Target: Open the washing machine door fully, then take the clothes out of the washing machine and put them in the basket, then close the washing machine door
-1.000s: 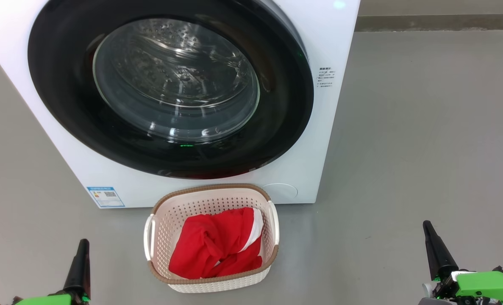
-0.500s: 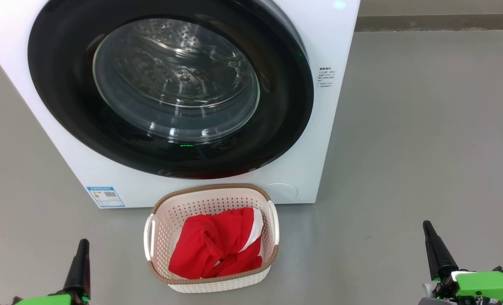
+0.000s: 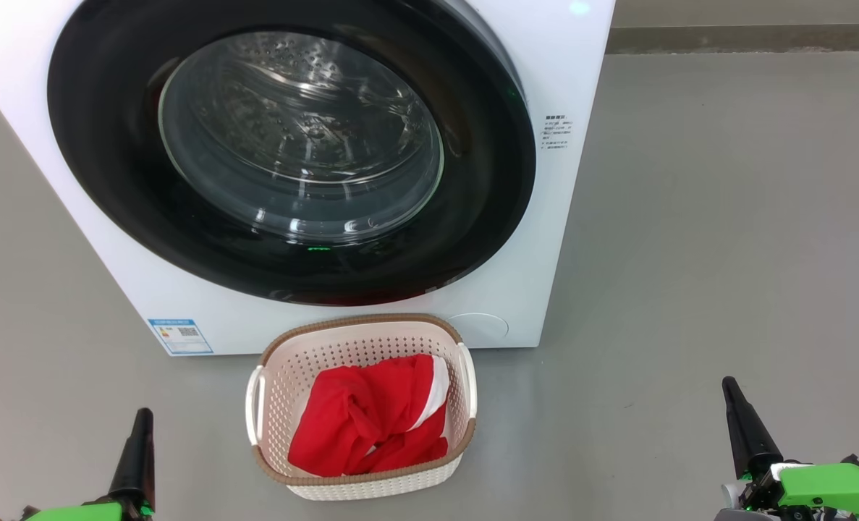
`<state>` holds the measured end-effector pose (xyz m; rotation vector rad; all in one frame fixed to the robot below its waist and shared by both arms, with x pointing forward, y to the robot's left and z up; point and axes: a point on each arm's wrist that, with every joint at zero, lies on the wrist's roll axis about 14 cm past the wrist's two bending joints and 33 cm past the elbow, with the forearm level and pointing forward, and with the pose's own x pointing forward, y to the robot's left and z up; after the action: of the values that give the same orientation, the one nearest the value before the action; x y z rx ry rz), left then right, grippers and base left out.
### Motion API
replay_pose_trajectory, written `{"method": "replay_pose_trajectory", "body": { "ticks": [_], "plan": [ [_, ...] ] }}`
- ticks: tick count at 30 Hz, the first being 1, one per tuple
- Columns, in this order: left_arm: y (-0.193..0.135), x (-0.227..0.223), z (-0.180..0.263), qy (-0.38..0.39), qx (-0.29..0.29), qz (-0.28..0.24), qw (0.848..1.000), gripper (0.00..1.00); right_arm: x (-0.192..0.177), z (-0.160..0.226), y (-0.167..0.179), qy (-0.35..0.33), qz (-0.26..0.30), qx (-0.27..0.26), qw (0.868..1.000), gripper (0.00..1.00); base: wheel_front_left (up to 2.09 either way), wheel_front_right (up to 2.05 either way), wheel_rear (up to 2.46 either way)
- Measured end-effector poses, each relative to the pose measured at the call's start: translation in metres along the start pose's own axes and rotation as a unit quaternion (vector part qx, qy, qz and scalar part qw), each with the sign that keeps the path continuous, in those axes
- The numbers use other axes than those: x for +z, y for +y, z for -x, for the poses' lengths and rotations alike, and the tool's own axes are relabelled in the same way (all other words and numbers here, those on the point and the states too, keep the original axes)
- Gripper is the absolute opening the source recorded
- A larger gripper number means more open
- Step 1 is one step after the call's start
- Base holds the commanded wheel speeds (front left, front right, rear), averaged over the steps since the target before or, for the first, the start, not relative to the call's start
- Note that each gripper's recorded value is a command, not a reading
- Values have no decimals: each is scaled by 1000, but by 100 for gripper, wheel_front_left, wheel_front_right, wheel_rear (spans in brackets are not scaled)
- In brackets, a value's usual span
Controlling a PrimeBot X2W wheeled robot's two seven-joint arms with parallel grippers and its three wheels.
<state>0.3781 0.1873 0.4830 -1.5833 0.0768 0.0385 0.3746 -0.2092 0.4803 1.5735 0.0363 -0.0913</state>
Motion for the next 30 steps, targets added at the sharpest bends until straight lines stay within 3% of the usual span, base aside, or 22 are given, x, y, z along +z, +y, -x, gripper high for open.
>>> {"method": "replay_pose_trajectory", "body": {
  "ticks": [30],
  "plan": [
    [0, -1, 0, 1, 0, 1, 1000, 0, 0, 0, 0, 0, 0, 0, 1000, 0, 0, 0, 0]
  ]
}}
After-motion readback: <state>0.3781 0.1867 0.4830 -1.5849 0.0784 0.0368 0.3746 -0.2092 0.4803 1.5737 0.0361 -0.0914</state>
